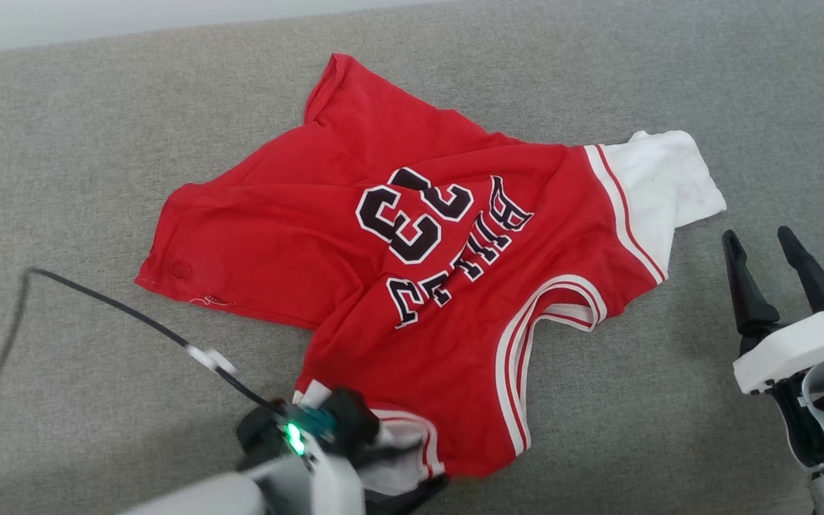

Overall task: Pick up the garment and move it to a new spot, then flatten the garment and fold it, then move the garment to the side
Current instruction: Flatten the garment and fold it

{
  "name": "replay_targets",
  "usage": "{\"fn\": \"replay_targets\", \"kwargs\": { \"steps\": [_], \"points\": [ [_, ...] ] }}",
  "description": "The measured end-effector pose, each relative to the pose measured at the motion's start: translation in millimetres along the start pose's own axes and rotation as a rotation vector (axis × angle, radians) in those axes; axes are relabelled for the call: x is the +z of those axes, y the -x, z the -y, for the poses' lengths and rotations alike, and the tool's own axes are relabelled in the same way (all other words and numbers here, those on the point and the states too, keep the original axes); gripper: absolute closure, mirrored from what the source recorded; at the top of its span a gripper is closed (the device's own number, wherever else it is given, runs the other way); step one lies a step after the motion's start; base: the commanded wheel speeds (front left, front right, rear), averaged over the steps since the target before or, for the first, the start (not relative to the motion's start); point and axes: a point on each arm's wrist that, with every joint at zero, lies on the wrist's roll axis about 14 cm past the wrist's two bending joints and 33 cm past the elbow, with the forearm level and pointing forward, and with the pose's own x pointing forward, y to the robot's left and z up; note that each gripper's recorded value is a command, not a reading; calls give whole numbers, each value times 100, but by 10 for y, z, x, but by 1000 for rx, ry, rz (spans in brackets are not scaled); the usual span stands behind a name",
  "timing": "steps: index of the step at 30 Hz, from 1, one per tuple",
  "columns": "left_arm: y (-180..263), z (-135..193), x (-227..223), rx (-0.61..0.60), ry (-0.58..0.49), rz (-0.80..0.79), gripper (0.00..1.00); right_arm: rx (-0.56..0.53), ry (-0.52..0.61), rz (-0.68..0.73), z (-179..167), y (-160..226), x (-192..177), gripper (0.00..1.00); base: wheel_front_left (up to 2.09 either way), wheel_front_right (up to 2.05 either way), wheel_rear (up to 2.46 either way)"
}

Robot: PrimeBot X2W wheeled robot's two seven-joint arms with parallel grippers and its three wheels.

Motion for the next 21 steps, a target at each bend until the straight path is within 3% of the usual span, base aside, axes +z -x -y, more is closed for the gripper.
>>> {"fn": "replay_targets", "kwargs": {
  "steps": [9, 12, 18, 21],
  "points": [
    [468, -601, 746, 136, -60, 155, 0, -12, -20, -5, 1, 48, -35, 0, 0, 0, 0],
    [534, -740, 990, 154, -29, 177, 0, -19, -27, -7, 10, 64, -55, 0, 0, 0, 0],
    [492, -1190, 1265, 227, -2, 98, 0, -36, -38, -2, 50, 92, -53, 0, 0, 0, 0],
    [317, -1279, 1150, 214, 47, 9, 0, -60, -38, -4, 128, 133, -75, 0, 0, 0, 0]
  ]
}}
